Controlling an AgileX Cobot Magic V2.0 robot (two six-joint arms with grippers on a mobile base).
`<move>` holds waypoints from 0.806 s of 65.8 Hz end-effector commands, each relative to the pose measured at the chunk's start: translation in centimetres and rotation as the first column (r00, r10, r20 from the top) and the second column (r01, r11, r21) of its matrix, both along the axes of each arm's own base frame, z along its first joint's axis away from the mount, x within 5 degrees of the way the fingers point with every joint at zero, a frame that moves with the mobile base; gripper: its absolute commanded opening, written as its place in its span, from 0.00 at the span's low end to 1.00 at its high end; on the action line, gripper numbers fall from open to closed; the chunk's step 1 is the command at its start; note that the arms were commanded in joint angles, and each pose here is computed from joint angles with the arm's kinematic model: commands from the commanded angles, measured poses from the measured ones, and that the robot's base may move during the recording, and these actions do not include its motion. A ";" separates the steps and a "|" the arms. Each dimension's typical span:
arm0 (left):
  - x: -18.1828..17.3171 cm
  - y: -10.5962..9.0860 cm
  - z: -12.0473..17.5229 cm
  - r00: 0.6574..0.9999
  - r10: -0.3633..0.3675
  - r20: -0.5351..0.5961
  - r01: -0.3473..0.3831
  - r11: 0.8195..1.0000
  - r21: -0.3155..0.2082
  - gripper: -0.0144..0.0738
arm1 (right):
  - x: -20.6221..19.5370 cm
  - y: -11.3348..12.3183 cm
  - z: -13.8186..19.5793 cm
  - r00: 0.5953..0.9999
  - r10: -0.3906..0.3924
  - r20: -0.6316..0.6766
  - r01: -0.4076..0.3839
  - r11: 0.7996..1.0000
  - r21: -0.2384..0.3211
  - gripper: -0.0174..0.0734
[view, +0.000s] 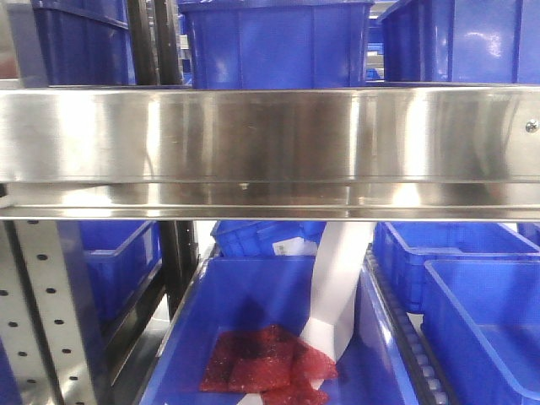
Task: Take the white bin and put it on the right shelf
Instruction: 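Drive the base up to the metal shelf rack holding the bin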
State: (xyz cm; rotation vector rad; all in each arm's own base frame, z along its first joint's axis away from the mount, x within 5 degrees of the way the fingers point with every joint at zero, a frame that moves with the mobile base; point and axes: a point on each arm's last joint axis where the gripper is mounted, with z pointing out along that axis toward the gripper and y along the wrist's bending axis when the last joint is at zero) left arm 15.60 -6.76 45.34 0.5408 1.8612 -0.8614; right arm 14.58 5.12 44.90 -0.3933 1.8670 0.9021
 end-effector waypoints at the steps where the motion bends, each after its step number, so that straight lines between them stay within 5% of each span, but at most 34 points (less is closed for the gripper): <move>1: -1.3 -1.0 2.0 0.993 -0.102 0.053 0.108 0.986 -0.125 0.41 | -2.4 1.6 2.6 0.978 0.197 0.068 -0.206 0.963 0.174 0.65; 53: -1.3 -1.0 2.0 0.993 -0.102 0.053 0.108 0.986 -0.125 0.41 | -2.4 1.6 2.6 0.978 0.197 0.068 -0.206 0.963 0.174 0.65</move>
